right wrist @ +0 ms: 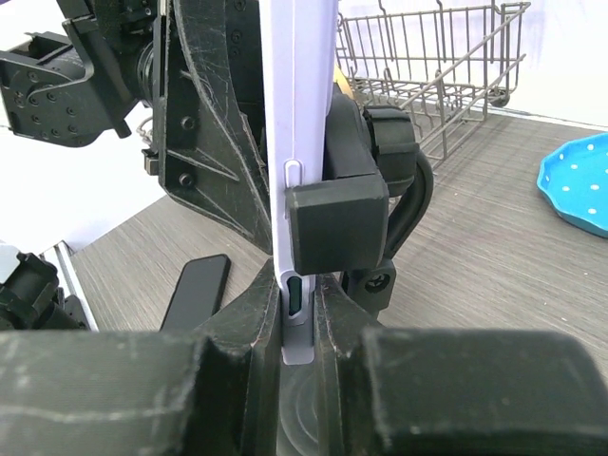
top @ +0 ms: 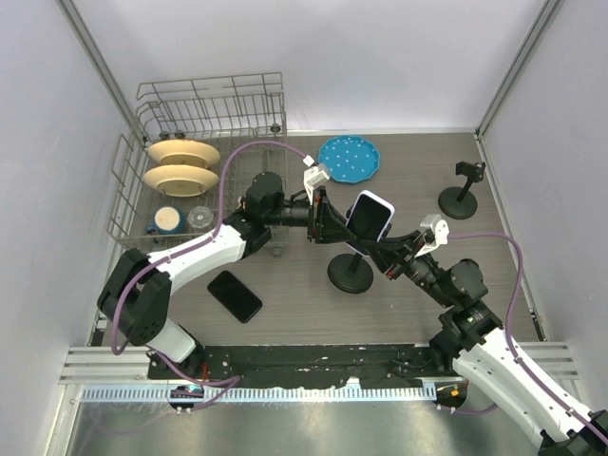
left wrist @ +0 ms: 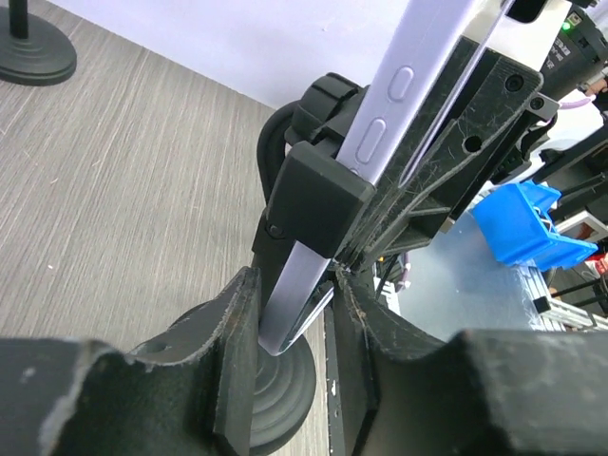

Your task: Place the phone on the phone stand

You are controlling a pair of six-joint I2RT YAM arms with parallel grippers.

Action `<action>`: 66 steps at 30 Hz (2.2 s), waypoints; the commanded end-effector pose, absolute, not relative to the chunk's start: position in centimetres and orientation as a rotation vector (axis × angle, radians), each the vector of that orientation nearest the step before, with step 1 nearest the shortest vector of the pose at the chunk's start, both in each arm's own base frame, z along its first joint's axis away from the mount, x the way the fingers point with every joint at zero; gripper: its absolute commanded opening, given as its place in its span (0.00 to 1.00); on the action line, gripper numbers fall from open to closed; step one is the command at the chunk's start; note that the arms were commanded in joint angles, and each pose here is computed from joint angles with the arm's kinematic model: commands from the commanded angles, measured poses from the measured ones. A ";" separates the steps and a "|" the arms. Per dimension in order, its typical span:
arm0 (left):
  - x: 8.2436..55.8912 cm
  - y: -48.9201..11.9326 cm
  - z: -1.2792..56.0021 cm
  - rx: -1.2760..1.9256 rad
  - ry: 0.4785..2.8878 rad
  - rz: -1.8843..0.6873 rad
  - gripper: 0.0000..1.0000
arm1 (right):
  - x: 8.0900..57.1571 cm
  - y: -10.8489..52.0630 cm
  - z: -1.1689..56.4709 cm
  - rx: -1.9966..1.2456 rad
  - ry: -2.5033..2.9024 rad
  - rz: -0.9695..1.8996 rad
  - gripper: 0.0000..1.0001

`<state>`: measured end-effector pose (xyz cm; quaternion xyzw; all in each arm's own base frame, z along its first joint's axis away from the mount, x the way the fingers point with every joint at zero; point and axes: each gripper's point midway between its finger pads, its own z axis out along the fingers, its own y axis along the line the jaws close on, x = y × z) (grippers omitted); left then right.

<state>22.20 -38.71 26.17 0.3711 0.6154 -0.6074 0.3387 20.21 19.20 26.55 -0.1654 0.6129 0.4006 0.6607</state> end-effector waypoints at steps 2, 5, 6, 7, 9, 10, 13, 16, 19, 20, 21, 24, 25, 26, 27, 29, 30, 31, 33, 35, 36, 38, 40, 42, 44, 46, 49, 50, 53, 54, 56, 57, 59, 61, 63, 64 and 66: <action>19.6 -39.4 27.2 1.083 1.530 -1.686 0.23 | 18.7 17.6 36.0 -0.332 1.082 0.907 0.01; 19.8 -39.4 27.4 1.079 1.525 -1.672 0.01 | 18.6 17.7 36.1 -0.342 1.082 0.901 0.01; 19.8 -39.4 27.5 1.073 1.533 -1.663 0.00 | 18.7 17.7 35.8 -0.343 1.091 0.899 0.01; 19.9 -39.3 27.5 1.070 1.535 -1.647 0.00 | 18.8 17.7 35.5 -0.348 1.102 0.890 0.01; 20.3 -39.3 27.1 1.064 1.553 -1.605 0.00 | 18.9 17.8 35.1 -0.359 1.115 0.883 0.01; 20.3 -39.3 27.4 1.064 1.550 -1.597 0.00 | 19.1 17.9 34.7 -0.370 1.130 0.871 0.01; 21.4 -39.1 27.4 1.018 1.598 -1.522 0.40 | 19.5 18.0 33.5 -0.382 1.158 0.851 0.01; 22.4 -38.3 27.4 1.010 1.631 -1.395 0.84 | 20.3 17.9 32.6 -0.382 1.185 0.806 0.01; 23.2 -37.4 27.5 1.004 1.644 -1.280 0.87 | 21.1 18.1 32.1 -0.397 1.196 0.774 0.01; 23.2 -37.1 28.2 1.001 1.629 -1.253 0.86 | 21.6 18.2 31.7 -0.408 1.209 0.749 0.01; 23.3 -36.7 28.0 0.996 1.652 -1.221 0.87 | 22.0 18.1 31.7 -0.405 1.212 0.730 0.01; 24.5 -35.4 28.1 0.970 1.682 -1.080 0.86 | 23.2 18.1 31.4 -0.422 1.207 0.670 0.01; 25.0 -35.1 28.7 0.955 1.679 -1.045 0.87 | 23.4 18.2 31.2 -0.430 1.203 0.657 0.01; 25.9 -34.4 28.5 0.921 1.703 -0.973 0.86 | 23.6 18.3 31.0 -0.434 1.193 0.646 0.01; 26.1 -33.9 29.1 0.897 1.692 -0.945 0.87 | 24.0 18.4 30.8 -0.447 1.165 0.624 0.01; 27.2 -33.1 29.7 0.831 1.680 -0.873 0.87 | 24.4 18.6 30.4 -0.455 1.152 0.609 0.01; 27.2 -32.6 30.5 0.804 1.659 -0.857 0.88 | 24.6 18.7 30.7 -0.452 1.132 0.608 0.01; 27.5 -32.2 30.3 0.784 1.664 -0.833 0.88 | 25.2 18.9 30.0 -0.472 1.141 0.579 0.01; 28.0 -31.6 30.8 0.741 1.655 -0.795 0.89 | 25.3 18.8 30.0 -0.465 1.095 0.562 0.01; 28.2 -31.0 31.3 0.712 1.641 -0.775 0.89 | 25.9 18.7 29.0 -0.465 1.084 0.528 0.01; 28.7 -30.6 31.3 0.680 1.645 -0.746 0.89 | 25.9 18.4 28.9 -0.452 1.058 0.516 0.01; 28.8 -30.1 31.6 0.652 1.642 -0.727 0.89 | 26.4 18.5 27.6 -0.456 1.074 0.505 0.01; 28.8 -29.9 31.8 0.645 1.635 -0.723 0.89 | 26.0 18.2 27.1 -0.427 1.042 0.517 0.01; 28.7 -29.9 32.1 0.640 1.626 -0.731 0.89 | 25.9 17.8 25.9 -0.400 1.052 0.523 0.01; 28.5 -29.9 32.1 0.641 1.625 -0.740 0.89 | 25.4 17.7 25.4 -0.400 1.055 0.536 0.01; 28.5 -30.0 32.3 0.632 1.627 -0.751 0.89 | 25.1 17.6 24.3 -0.411 1.086 0.540 0.01; 28.2 -30.1 32.7 0.634 1.621 -0.769 0.89 | 24.4 17.5 23.6 -0.422 1.125 0.555 0.10; 28.1 -30.1 32.8 0.637 1.619 -0.778 0.89 | 24.3 17.4 23.3 -0.421 1.140 0.557 0.15; 27.9 -30.1 33.3 0.629 1.608 -0.788 0.89 | 24.4 17.1 22.8 -0.411 1.202 0.551 0.36; 27.8 -30.0 33.5 0.626 1.603 -0.790 0.89 | 24.4 17.1 22.4 -0.408 1.224 0.550 0.39; 27.7 -30.0 33.8 0.626 1.597 -0.798 0.89 | 24.4 16.7 22.4 -0.363 1.253 0.557 0.47; 27.5 -30.1 33.9 0.631 1.595 -0.805 0.89 | 24.5 16.8 21.6 -0.361 1.294 0.559 0.50; 27.5 -30.0 34.1 0.627 1.590 -0.806 0.89 | 24.3 16.5 21.5 -0.324 1.309 0.579 0.57; 27.1 -30.0 34.5 0.632 1.580 -0.820 0.89 | 24.3 16.0 20.5 -0.284 1.362 0.571 0.62; 27.0 -29.9 34.7 0.633 1.574 -0.828 0.89 | 23.8 15.6 20.5 -0.242 1.390 0.592 0.69; 26.8 -29.9 35.0 0.632 1.566 -0.831 0.89 | 23.6 15.4 20.5 -0.220 1.411 0.601 0.79; 26.8 -29.8 35.2 0.631 1.561 -0.832 0.89 | 23.1 15.3 20.8 -0.191 1.476 0.628 0.82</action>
